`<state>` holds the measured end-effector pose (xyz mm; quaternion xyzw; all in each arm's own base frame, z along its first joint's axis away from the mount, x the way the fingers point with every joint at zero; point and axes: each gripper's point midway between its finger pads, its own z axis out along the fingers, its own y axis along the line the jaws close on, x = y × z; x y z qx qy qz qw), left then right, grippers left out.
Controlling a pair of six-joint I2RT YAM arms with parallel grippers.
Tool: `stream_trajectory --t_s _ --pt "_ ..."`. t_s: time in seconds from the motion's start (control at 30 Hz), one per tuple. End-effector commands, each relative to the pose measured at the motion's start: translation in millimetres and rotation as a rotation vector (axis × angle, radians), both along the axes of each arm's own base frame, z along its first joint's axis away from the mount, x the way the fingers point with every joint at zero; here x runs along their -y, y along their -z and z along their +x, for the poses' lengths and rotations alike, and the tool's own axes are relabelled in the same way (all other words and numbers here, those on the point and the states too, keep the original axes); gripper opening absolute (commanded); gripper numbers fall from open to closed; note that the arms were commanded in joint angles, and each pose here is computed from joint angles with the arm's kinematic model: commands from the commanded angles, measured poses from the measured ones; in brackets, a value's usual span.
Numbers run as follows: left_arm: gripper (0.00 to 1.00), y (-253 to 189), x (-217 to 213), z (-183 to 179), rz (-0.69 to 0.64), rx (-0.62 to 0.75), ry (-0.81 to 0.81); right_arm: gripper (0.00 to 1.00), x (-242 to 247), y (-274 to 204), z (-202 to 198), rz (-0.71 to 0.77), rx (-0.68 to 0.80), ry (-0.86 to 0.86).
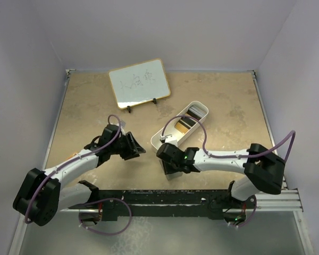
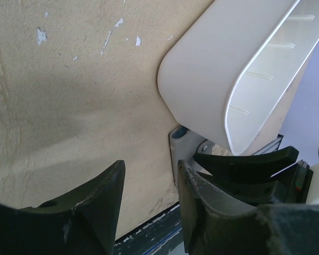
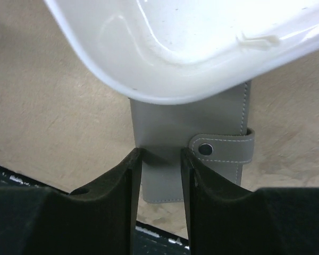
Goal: Put the credit cards into the card holder
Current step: Move the card holder to the center of the board.
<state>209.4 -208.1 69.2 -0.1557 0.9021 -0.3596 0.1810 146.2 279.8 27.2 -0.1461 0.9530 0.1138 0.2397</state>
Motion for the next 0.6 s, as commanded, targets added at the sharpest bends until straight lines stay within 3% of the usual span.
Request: stream_trajectory --t_s 0.0,0.27,0.57 --pt "0.41 -9.6 13.9 7.8 -0.071 0.048 -0.008 0.38 15.9 0.1 19.9 -0.058 0.071 0.002" --pt "0.4 -15.0 38.7 4.2 -0.14 0.054 0.013 0.39 12.6 -30.6 21.1 -0.024 0.1 -0.072" --pt "0.41 -9.9 47.5 -7.3 -0.176 0.042 0.004 0.41 44.2 -39.7 15.9 -0.086 0.149 -0.128"
